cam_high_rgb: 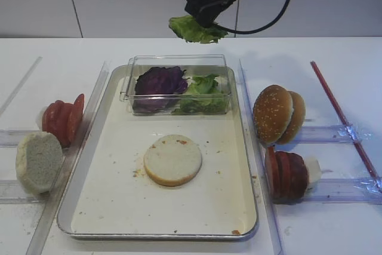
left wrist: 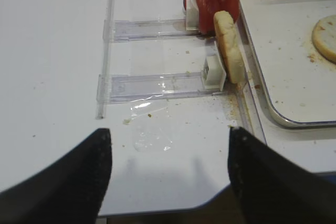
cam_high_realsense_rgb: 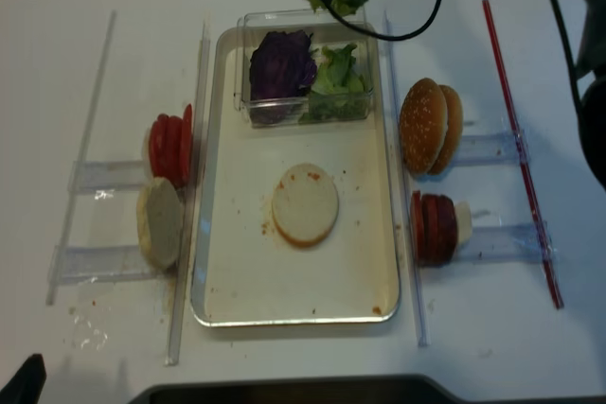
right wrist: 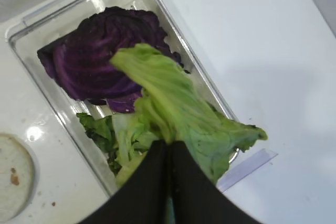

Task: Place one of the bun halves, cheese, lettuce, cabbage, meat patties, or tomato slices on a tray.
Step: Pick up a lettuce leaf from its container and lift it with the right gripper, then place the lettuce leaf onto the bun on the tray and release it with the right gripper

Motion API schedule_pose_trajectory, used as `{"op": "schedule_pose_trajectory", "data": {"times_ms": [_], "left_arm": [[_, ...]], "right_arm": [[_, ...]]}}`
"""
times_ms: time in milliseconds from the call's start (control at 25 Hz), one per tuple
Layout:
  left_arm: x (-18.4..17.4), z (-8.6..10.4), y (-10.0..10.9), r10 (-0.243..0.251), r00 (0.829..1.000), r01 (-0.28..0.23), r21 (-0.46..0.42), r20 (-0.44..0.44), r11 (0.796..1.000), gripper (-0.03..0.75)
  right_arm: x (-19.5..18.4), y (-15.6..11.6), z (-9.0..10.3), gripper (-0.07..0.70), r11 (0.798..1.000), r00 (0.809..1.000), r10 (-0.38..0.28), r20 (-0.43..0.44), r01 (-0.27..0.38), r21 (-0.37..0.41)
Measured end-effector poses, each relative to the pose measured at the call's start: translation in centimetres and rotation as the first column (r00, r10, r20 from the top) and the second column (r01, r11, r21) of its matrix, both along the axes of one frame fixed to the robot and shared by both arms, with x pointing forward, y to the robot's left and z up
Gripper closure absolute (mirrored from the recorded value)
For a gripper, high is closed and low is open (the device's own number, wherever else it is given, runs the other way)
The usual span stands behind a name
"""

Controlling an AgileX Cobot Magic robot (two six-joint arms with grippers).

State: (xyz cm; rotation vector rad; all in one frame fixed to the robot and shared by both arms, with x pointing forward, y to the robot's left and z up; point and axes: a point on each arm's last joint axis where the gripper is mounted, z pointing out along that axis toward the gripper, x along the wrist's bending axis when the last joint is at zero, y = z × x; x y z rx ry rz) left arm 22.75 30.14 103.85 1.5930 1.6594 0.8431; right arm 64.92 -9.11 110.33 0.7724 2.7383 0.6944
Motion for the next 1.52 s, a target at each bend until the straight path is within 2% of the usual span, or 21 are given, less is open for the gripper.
{"op": "schedule_pose_trajectory", "data": {"times_ms": [160,440,800,920,1160,1520], "left_arm": [[0.0,0.0,0.0,0.000,1.000,0.000,0.000,0.000,1.000,0.279],[0.0,0.0,0.0,0.000,1.000,0.000,0.000,0.000,1.000,0.279],[0.0,0.0,0.0,0.000,1.000,0.000,0.000,0.000,1.000,0.279],[0.0,0.0,0.0,0.000,1.000,0.000,0.000,0.000,1.000,0.279],[0.0,0.0,0.0,0.000,1.000,0.000,0.000,0.000,1.000,0.279],[0.0,0.0,0.0,0.000,1.000,0.000,0.000,0.000,1.000,0.279]], "right_arm": [[-1.8,-0.1,1.6,0.583,1.000,1.000,0.005,0.000,-0.005,0.018],[-5.9,0.9,2.1,0.583,0.996,0.995,0.076,-0.058,-0.074,0.039],[-9.8,1.6,-1.4,0.583,0.986,0.958,0.158,-0.237,-0.143,0.080],[-10.7,2.3,-1.9,0.583,0.982,0.948,0.187,-0.259,-0.171,0.083],[-12.9,4.4,-3.2,0.583,0.961,0.921,0.275,-0.277,-0.267,0.066],[-12.6,4.9,-4.0,0.583,0.957,0.931,0.289,-0.223,-0.290,0.028]]}}
